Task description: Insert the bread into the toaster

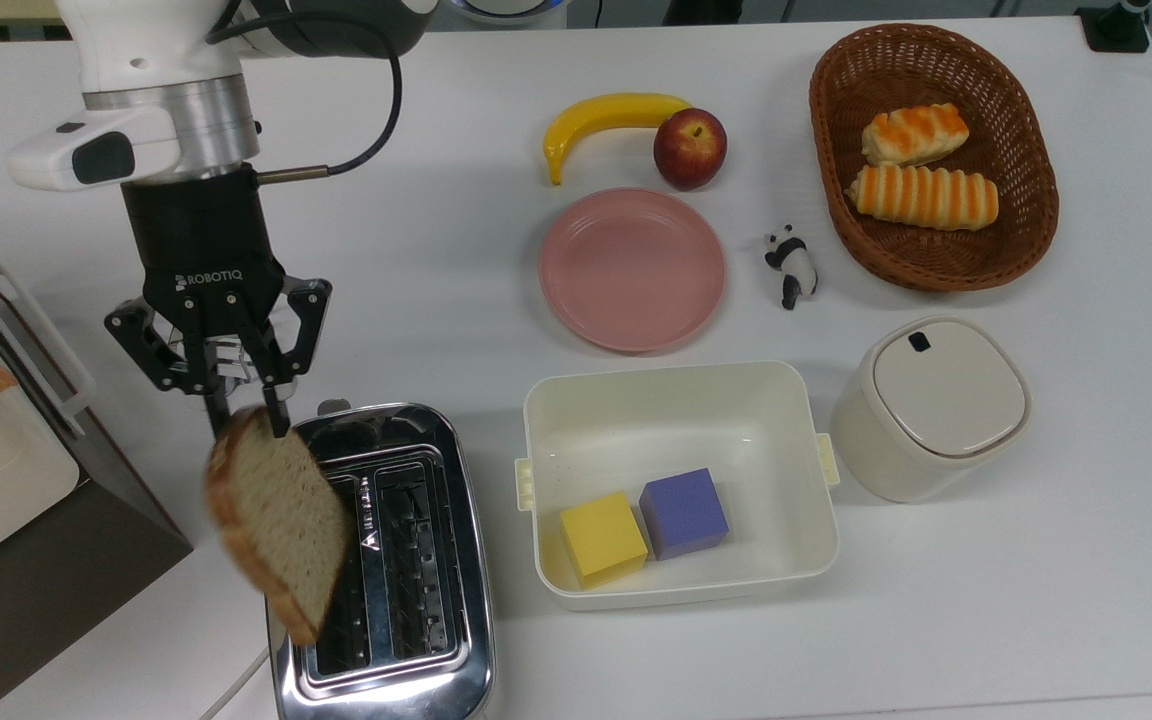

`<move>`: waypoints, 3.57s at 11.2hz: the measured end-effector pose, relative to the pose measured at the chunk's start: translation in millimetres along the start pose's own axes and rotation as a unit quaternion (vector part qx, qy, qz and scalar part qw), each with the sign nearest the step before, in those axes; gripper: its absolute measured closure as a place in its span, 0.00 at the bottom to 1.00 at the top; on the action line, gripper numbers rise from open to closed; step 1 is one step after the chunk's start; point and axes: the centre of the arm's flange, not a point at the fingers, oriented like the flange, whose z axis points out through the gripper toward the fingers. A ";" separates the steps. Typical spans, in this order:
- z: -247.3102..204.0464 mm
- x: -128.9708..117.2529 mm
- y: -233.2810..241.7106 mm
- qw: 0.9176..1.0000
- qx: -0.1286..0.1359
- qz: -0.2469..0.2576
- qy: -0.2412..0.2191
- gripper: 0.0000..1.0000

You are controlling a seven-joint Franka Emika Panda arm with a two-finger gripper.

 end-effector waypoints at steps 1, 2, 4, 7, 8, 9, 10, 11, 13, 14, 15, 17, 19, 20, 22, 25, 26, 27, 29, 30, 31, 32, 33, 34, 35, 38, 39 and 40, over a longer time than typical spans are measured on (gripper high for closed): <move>-1.2 0.8 -0.1 1.000 0.000 0.002 0.001 0.43; -5.8 3.7 -0.5 1.000 -0.001 0.002 0.004 0.42; -23.4 11.5 -5.4 1.000 0.006 -0.001 -0.001 0.19; -60.4 12.9 -11.1 0.997 0.033 -0.010 -0.067 0.00; -73.6 10.2 -12.2 0.994 0.037 -0.020 -0.100 0.00; -84.5 5.2 -16.6 0.989 0.042 -0.031 -0.140 0.00; -93.2 1.1 -21.6 0.984 0.048 -0.034 -0.171 0.00; -100.1 -1.0 -25.2 0.980 0.053 -0.034 -0.188 0.00; -101.2 -2.2 -26.3 0.979 0.055 -0.033 -0.193 0.00; -97.6 -4.3 -25.9 0.978 0.056 -0.032 -0.196 0.00; -92.1 -6.5 -24.7 0.978 0.057 -0.031 -0.199 0.00; -76.4 -2.2 -15.6 0.986 0.036 -0.027 -0.160 0.00; -49.9 -5.0 -5.2 0.991 0.019 -0.021 -0.130 0.00; -36.2 -8.1 -0.7 0.993 0.012 -0.019 -0.119 0.00; -8.3 -14.5 8.9 0.996 -0.006 -0.013 -0.088 0.00; 20.6 -21.7 11.9 0.998 -0.020 -0.011 -0.058 0.00; 22.3 -20.4 10.1 0.998 -0.022 -0.012 -0.051 0.00; 22.7 -18.3 7.9 0.999 -0.024 -0.013 -0.042 0.00; 27.1 -14.1 -6.1 1.000 -0.010 -0.007 -0.027 0.00; 30.0 -11.6 -16.1 1.000 -0.002 -0.003 -0.019 0.00; 33.1 -8.9 -28.2 1.000 0.007 -0.003 -0.014 0.00; 35.8 -6.7 -40.5 1.000 0.014 -0.005 -0.013 0.00; 37.5 -4.5 -51.5 1.000 0.020 -0.009 -0.012 0.00; 38.9 -2.8 -60.1 1.000 0.024 -0.012 -0.012 0.00; 39.5 -1.3 -66.4 1.000 0.026 -0.015 -0.010 0.00; 37.3 1.2 -65.1 1.000 0.025 -0.010 -0.002 0.00; 34.3 3.7 -62.8 1.000 0.024 -0.009 0.002 0.00; 28.3 8.3 -61.4 1.000 0.022 -0.010 0.008 0.00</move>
